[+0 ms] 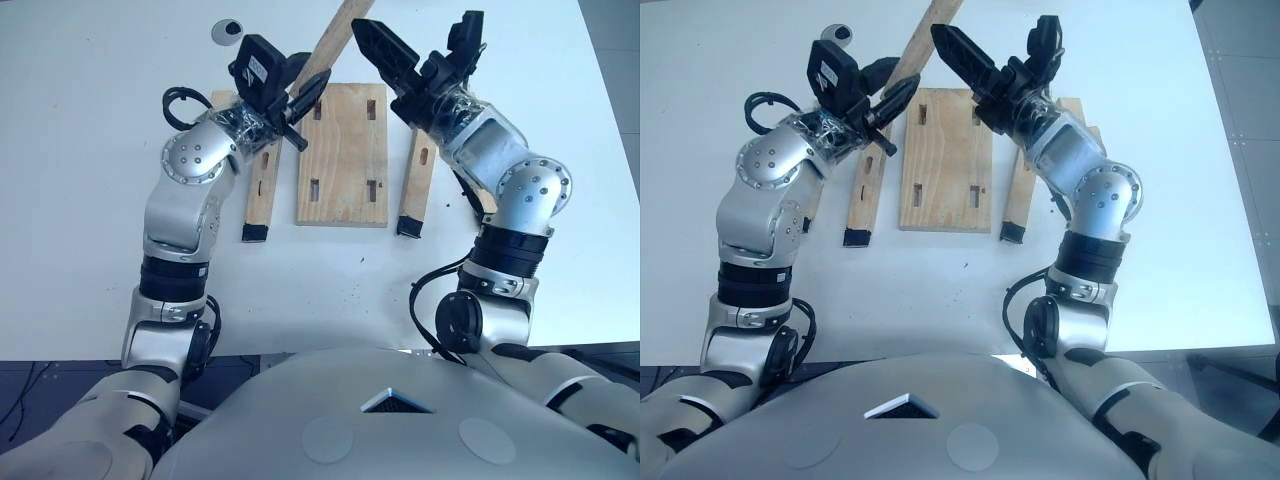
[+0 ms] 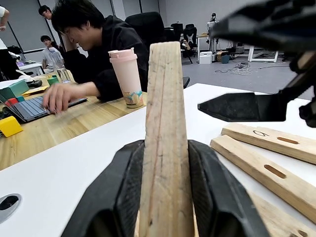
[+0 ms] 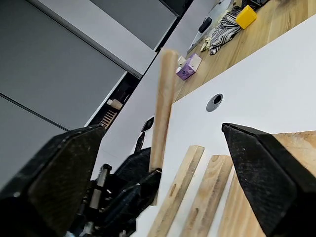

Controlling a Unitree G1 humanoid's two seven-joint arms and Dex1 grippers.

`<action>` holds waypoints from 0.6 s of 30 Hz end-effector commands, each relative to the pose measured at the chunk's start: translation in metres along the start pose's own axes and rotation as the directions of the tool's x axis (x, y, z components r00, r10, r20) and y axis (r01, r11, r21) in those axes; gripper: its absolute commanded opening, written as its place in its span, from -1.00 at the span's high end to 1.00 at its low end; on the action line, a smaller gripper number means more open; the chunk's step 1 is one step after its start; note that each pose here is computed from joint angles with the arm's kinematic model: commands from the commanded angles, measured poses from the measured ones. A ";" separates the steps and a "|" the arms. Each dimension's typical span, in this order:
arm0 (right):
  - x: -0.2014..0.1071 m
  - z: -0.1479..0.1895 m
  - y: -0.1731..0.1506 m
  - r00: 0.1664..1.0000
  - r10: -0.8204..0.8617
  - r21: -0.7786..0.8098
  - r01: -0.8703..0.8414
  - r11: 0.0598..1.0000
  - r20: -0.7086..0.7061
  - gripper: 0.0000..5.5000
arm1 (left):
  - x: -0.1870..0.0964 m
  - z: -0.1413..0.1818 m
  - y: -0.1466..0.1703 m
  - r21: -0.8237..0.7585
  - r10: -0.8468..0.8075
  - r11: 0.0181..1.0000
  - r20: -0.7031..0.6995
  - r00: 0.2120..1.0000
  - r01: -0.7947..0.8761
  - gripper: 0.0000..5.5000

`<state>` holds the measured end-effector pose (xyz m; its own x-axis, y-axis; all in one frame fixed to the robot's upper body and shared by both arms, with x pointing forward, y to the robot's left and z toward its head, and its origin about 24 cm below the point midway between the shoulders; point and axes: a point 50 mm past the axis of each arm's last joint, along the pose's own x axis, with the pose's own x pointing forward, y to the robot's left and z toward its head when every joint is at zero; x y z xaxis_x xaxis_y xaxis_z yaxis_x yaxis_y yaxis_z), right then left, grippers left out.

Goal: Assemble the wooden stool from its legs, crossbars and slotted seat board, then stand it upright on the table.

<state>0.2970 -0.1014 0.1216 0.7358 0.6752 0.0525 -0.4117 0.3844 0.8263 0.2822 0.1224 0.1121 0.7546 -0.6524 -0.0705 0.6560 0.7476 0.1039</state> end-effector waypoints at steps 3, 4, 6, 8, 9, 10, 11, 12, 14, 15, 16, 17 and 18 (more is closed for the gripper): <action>0.003 0.012 0.012 0.997 0.070 0.116 -0.074 0.990 0.040 -0.60 | -0.006 -0.005 -0.013 0.001 -0.081 0.997 -0.009 0.997 0.081 0.54; 0.003 0.013 0.010 0.998 0.055 0.118 -0.059 0.991 0.038 -0.54 | -0.007 -0.006 -0.015 -0.001 -0.087 0.996 -0.009 0.996 0.087 0.54; 0.002 0.014 0.007 0.999 0.036 0.124 -0.041 0.991 0.038 -0.45 | -0.008 -0.006 -0.017 -0.004 -0.086 0.996 -0.011 0.996 0.086 0.54; 0.002 0.014 0.006 0.999 0.027 0.129 -0.032 0.991 0.034 -0.31 | -0.008 -0.006 -0.017 -0.008 -0.084 0.996 -0.008 0.996 0.084 0.54; 0.002 0.014 0.005 0.999 0.021 0.132 -0.025 0.991 0.029 -0.23 | -0.008 -0.006 -0.017 -0.010 -0.085 0.996 -0.007 0.996 0.085 0.54; 0.002 0.013 0.004 1.000 0.010 0.133 -0.013 0.991 0.021 -0.18 | -0.008 -0.006 -0.018 -0.011 -0.086 0.996 -0.007 0.996 0.086 0.54; 0.002 0.012 0.003 1.000 0.003 0.134 -0.005 0.991 0.017 -0.14 | -0.008 -0.006 -0.018 -0.012 -0.087 0.996 -0.007 0.996 0.087 0.54; 0.002 0.011 0.002 1.000 -0.005 0.134 0.003 0.991 0.014 -0.07 | -0.009 -0.006 -0.018 -0.012 -0.087 0.996 -0.009 0.996 0.087 0.54; 0.002 0.010 0.001 1.000 -0.017 0.132 0.016 0.991 0.009 0.07 | -0.009 -0.007 -0.018 -0.014 -0.086 0.996 -0.013 0.996 0.086 0.54; 0.002 0.009 -0.001 1.000 -0.028 0.132 0.027 0.991 0.004 0.12 | -0.009 -0.007 -0.017 -0.014 -0.086 0.996 -0.015 0.996 0.086 0.54; 0.002 0.009 -0.002 0.999 -0.037 0.132 0.036 0.991 0.000 0.18 | -0.009 -0.007 -0.017 -0.014 -0.086 0.996 -0.017 0.996 0.086 0.54; 0.002 0.008 -0.003 0.999 -0.044 0.131 0.044 0.990 -0.001 0.26 | -0.010 -0.008 -0.017 -0.013 -0.086 0.996 -0.020 0.996 0.086 0.54; 0.002 0.009 -0.004 0.999 -0.048 0.129 0.048 0.990 0.000 0.31 | -0.010 -0.008 -0.016 -0.013 -0.086 0.996 -0.022 0.996 0.086 0.54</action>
<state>0.3028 -0.1047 0.1244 0.7472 0.6635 0.0374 -0.3154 0.3045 0.8988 0.2651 0.1149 0.1040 0.6950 -0.7138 -0.0860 0.7190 0.6906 0.0779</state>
